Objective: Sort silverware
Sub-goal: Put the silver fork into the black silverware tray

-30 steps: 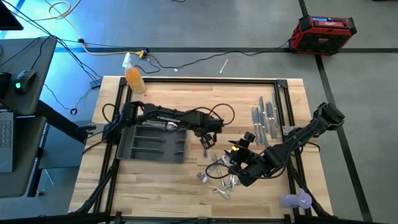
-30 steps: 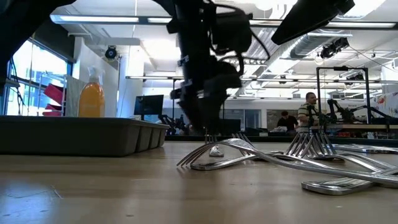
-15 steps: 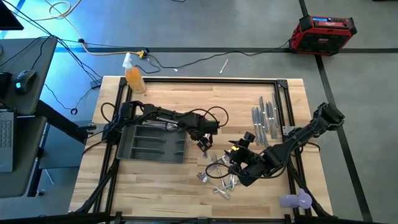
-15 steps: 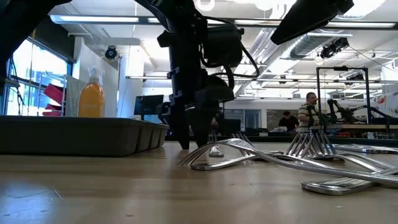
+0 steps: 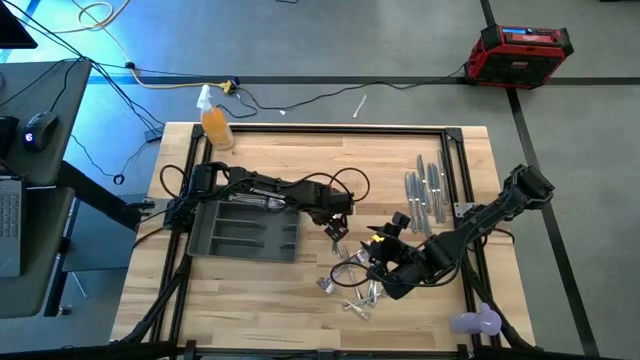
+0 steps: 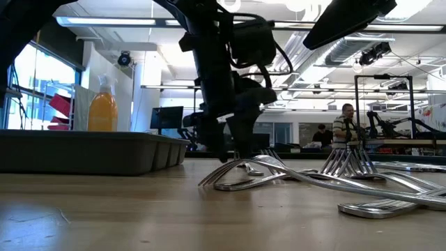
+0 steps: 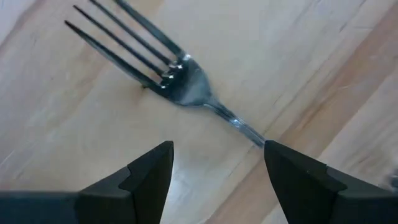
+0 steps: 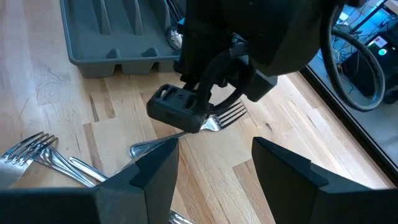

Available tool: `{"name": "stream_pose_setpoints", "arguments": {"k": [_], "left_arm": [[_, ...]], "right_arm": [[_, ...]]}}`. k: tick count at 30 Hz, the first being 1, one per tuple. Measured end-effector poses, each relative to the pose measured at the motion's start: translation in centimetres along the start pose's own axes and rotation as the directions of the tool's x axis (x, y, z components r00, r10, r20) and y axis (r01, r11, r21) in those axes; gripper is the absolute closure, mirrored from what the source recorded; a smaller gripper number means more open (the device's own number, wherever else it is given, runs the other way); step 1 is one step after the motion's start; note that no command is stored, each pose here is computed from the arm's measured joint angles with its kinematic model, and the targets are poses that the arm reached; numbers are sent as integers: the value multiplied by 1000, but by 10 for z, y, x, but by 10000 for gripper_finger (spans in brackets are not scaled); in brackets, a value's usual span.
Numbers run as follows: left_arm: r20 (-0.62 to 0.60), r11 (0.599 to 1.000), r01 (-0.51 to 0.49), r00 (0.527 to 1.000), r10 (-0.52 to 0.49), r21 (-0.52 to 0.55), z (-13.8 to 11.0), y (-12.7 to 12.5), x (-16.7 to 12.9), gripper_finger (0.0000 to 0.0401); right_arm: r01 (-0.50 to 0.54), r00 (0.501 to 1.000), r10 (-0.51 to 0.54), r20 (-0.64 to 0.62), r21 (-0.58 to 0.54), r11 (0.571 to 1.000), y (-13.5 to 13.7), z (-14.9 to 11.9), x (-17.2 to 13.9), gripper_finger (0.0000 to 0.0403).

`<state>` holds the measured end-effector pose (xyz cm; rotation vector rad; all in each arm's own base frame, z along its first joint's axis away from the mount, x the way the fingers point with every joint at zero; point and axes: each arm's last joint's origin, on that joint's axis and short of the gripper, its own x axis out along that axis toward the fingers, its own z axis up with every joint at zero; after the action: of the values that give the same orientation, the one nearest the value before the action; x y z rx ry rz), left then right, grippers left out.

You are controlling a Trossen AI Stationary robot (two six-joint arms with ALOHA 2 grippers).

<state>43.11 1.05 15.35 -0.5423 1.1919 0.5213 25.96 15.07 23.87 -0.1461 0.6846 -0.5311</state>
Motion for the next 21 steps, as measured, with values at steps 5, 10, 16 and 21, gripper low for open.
{"name": "stream_pose_setpoints", "arguments": {"k": [5,10,16,21], "left_arm": [[59,998,-21,998,24,-53,4,0,0,168],[55,998,-29,998,32,-57,5,2,10,168],[24,999,-40,999,40,-1,3,3,17,178],[-1,995,-59,998,59,84,2,7,18,240]], "right_arm": [[0,1000,0,0,0,1000,0,0,0,211],[0,1000,0,1,1,1000,0,0,0,211],[0,1000,0,0,1,1000,0,0,0,211],[0,1000,0,0,1,1000,0,0,0,211]]}}
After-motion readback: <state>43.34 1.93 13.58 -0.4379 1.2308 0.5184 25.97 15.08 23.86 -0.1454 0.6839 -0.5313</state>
